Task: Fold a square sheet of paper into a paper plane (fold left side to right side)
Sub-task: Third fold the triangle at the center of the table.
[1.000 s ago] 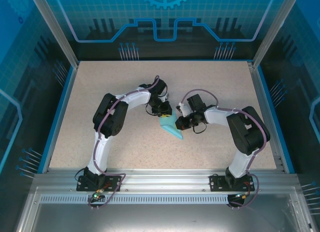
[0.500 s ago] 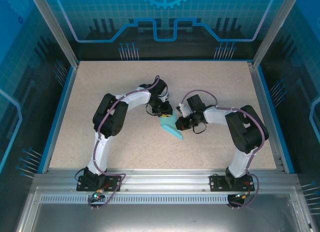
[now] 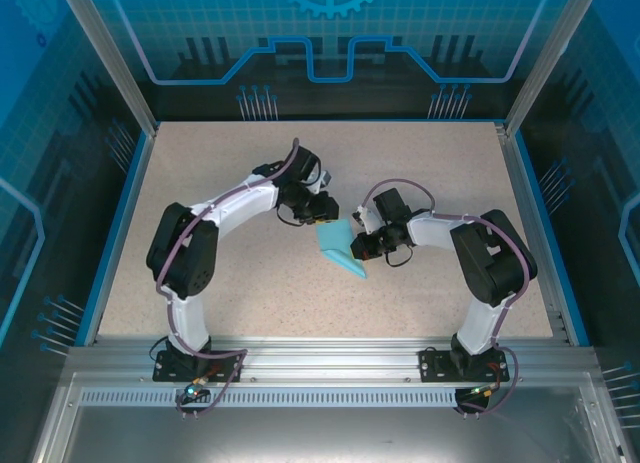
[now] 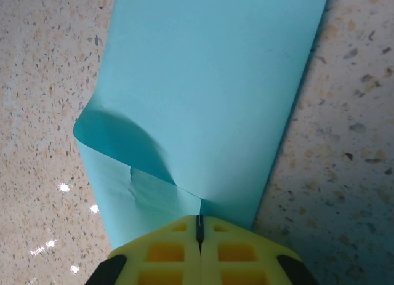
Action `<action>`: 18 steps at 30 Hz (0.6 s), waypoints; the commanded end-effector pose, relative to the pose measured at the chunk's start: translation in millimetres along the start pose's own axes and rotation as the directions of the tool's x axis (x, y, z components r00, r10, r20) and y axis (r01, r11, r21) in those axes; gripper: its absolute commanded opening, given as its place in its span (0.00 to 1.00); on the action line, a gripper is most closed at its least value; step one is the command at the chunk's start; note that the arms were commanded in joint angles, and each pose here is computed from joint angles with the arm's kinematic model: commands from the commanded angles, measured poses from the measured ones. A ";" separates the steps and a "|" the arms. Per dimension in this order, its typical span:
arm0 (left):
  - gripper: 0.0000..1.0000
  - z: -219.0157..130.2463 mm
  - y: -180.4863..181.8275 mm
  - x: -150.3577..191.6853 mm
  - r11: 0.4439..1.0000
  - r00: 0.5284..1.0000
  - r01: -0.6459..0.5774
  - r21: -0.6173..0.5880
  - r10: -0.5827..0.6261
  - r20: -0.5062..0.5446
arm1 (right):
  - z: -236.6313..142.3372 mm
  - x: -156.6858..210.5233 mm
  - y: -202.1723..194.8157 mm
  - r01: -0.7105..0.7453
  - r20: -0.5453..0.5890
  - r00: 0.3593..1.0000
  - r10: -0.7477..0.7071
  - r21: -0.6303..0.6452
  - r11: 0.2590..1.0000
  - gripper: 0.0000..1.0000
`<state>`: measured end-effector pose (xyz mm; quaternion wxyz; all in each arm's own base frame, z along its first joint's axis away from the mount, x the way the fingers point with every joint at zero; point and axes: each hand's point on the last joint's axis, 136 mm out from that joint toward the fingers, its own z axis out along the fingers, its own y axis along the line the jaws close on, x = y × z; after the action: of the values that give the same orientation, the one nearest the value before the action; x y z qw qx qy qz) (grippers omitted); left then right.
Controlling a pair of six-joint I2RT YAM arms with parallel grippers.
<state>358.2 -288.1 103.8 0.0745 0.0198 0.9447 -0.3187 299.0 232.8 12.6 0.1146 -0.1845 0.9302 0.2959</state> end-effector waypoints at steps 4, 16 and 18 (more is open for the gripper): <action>0.23 28.7 -4.6 39.1 0.997 0.995 0.056 0.061 -0.050 -0.092 | 6.1 15.4 -13.6 -0.027 -0.061 0.998 0.031 0.055 0.998 0.00; 0.21 55.3 16.6 56.1 0.994 0.984 0.106 -0.013 -0.106 -0.144 | 7.0 14.2 -13.5 -0.016 -0.068 0.997 0.020 0.067 0.998 0.00; 0.21 57.7 21.8 58.3 0.993 0.983 0.110 -0.031 -0.114 -0.147 | 6.9 13.9 -13.6 -0.015 -0.068 0.997 0.020 0.069 0.998 0.00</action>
<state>319.1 -310.4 54.2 0.0083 0.0004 0.9453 -0.3260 299.6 232.2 12.7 0.1112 -0.1842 0.9327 0.2894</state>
